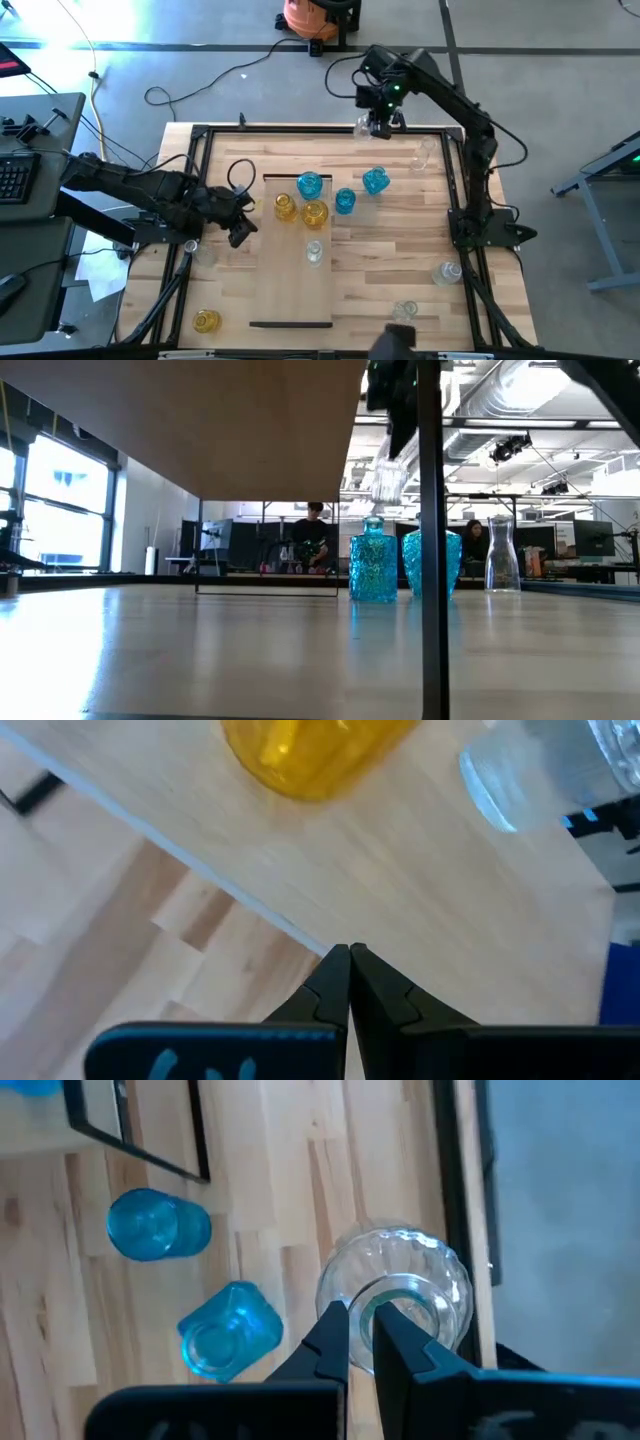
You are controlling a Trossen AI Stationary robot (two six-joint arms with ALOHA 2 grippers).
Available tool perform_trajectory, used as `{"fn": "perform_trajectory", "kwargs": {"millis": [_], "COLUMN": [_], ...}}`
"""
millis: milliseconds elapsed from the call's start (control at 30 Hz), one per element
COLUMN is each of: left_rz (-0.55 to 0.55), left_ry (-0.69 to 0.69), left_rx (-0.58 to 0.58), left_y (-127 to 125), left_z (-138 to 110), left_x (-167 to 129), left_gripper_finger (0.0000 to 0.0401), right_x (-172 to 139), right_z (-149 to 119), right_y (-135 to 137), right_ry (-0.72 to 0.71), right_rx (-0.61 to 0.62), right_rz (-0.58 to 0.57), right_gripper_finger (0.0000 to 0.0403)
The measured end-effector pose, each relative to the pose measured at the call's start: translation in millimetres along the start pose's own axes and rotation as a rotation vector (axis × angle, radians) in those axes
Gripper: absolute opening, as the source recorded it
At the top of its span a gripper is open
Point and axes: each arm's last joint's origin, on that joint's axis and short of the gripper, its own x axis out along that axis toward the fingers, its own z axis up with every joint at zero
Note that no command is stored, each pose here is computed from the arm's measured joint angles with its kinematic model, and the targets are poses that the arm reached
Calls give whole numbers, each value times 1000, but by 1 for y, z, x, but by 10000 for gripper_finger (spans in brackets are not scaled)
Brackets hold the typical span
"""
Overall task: Sort vases onto shelf
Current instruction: Put the left transparent vase on the shelf to align with the other transparent bin
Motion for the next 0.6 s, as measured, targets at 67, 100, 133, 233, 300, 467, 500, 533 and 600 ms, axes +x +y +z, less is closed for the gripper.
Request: {"fn": "perform_trajectory", "kwargs": {"millis": [67,100,133,233,300,467,500,533,600], "left_rz": [10,14,19,47,69,72,67,62,57], "left_ry": [-7,-7,-1,34,54,50,39,24,-4], "left_rx": [20,34,53,114,149,215,225,233,247], "left_y": [2,3,4,9,12,16,17,17,19], "left_z": [2,3,3,1,0,-3,-4,-4,-5], "left_x": [0,0,0,-1,-2,-11,-13,-16,-22], "left_gripper_finger": [0,0,0,0,0,0,0,0,0], "right_x": [-12,-18,-23,-38,-45,-60,-62,-65,-70], "right_z": [0,0,0,1,3,5,6,6,5], "right_y": [10,16,22,44,59,98,106,114,130], "right_ry": [-22,-36,-49,-88,-108,-147,-154,-161,-175], "right_rx": [21,24,28,48,72,109,116,124,135], "right_rz": [-32,-36,-37,-37,-33,-26,-22,-23,-20], "right_gripper_finger": [0,0,0,0,0,0,0,0,0]}}
